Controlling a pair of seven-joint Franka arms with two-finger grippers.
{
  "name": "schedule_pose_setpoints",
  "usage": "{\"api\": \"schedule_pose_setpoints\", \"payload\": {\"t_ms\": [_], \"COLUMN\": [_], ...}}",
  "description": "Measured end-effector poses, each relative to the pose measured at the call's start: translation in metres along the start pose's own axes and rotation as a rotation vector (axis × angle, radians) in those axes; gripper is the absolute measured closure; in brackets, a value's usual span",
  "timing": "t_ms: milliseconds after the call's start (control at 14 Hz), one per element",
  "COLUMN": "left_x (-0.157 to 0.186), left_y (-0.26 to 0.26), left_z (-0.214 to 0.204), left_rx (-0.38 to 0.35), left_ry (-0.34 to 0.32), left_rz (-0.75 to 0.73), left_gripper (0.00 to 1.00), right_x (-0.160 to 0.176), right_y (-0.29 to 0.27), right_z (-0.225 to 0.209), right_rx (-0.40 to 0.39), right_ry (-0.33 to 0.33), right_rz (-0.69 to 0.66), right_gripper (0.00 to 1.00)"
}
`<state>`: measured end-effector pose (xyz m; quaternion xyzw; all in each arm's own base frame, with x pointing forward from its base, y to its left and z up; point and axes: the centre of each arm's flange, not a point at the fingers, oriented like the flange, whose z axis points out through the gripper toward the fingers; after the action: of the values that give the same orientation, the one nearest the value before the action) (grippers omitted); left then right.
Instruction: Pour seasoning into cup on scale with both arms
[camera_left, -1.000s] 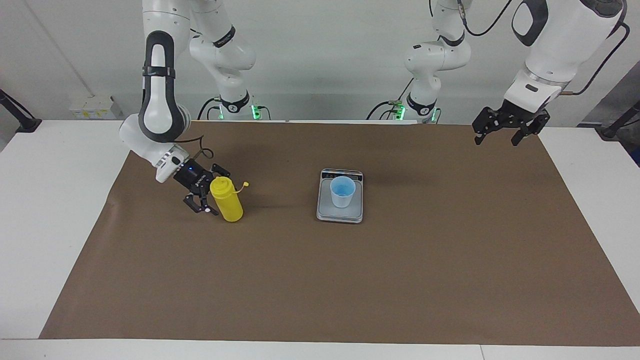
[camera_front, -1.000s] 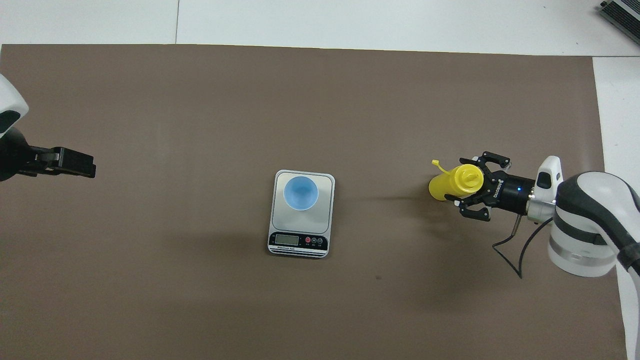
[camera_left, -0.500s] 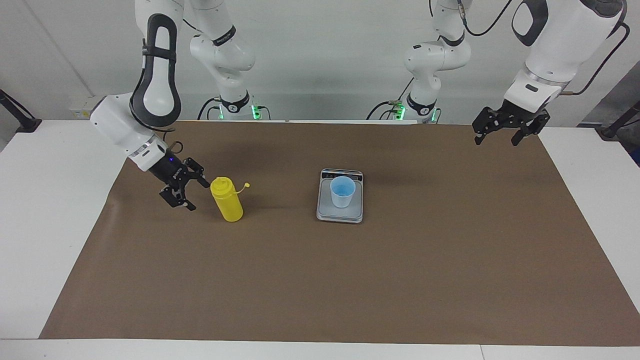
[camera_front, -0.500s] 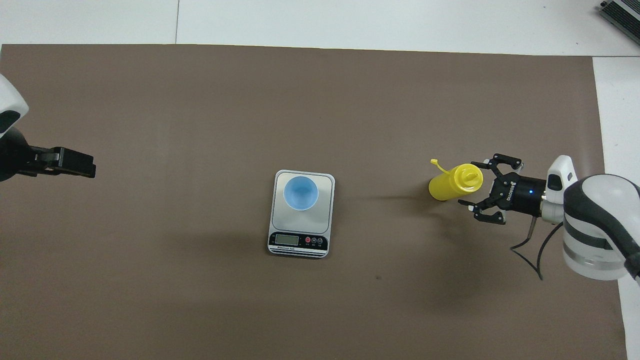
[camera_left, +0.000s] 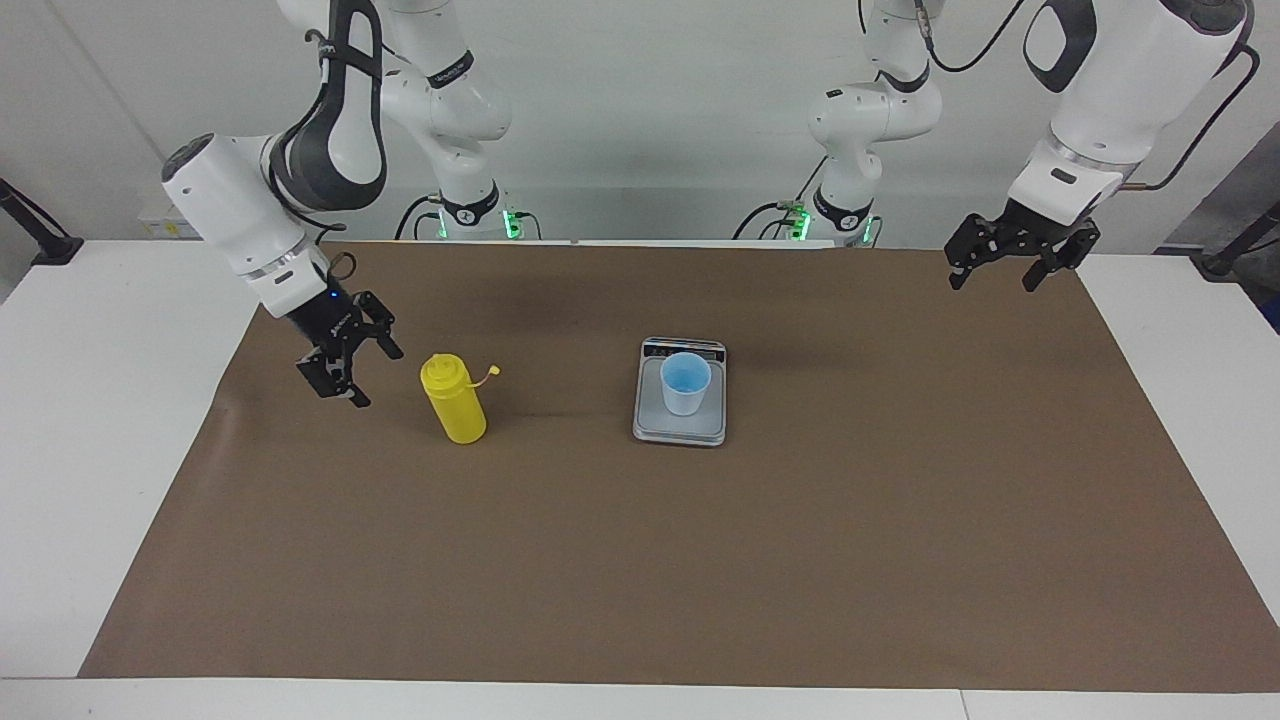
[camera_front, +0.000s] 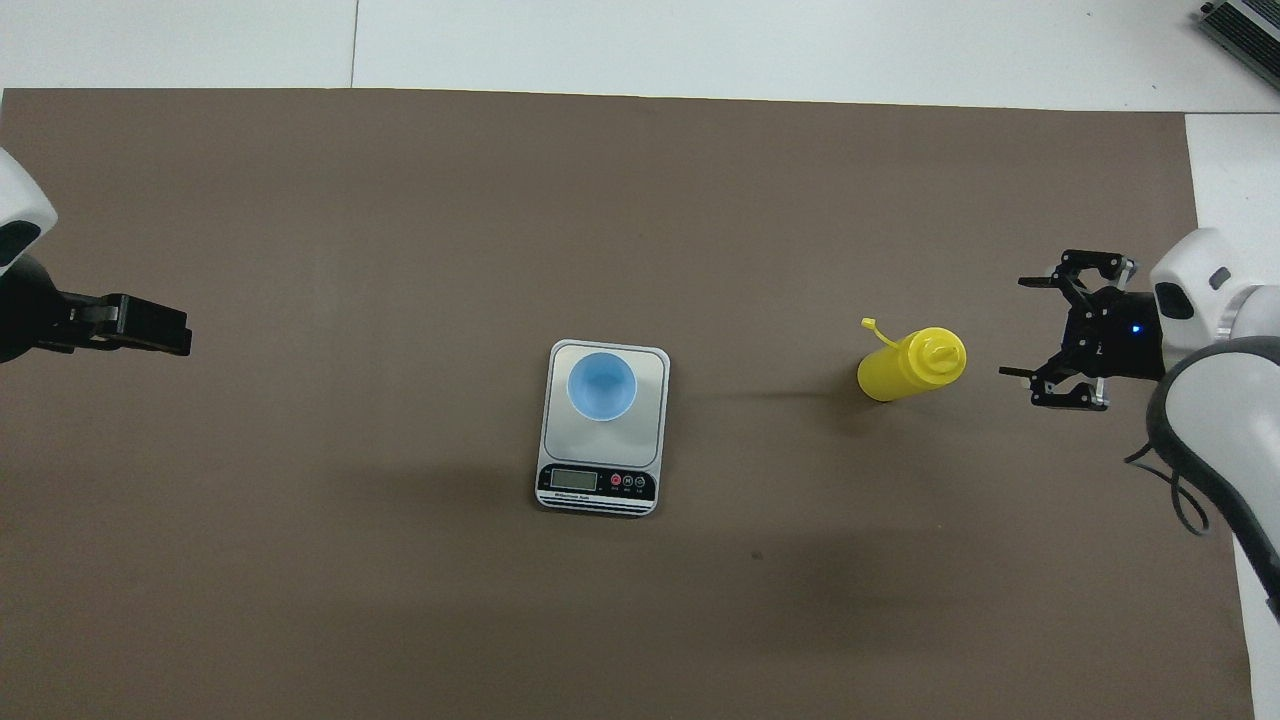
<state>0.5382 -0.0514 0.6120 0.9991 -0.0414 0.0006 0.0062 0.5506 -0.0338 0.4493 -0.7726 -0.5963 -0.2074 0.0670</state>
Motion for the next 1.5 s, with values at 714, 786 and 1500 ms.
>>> {"api": "schedule_pose_setpoints", "payload": {"t_ms": [714,786,1500], "left_x": [0.0,0.0,0.0], "left_y": [0.0,0.0,0.0], "left_z": [0.0,0.0,0.0], "left_rx": [0.0,0.0,0.0], "left_ry": [0.0,0.0,0.0], "left_rz": [0.0,0.0,0.0], "left_gripper": [0.0,0.0,0.0], "right_x": [0.166,0.174,0.165], "right_y": [-0.017,-0.017,0.008], "right_z": [-0.057,-0.064,-0.097], "right_rx": [-0.073,-0.093,-0.127], "right_ry": [-0.284,-0.295,-0.405], "right_rz": [0.546,0.636,1.386], "right_gripper": [0.0,0.0,0.0]}}
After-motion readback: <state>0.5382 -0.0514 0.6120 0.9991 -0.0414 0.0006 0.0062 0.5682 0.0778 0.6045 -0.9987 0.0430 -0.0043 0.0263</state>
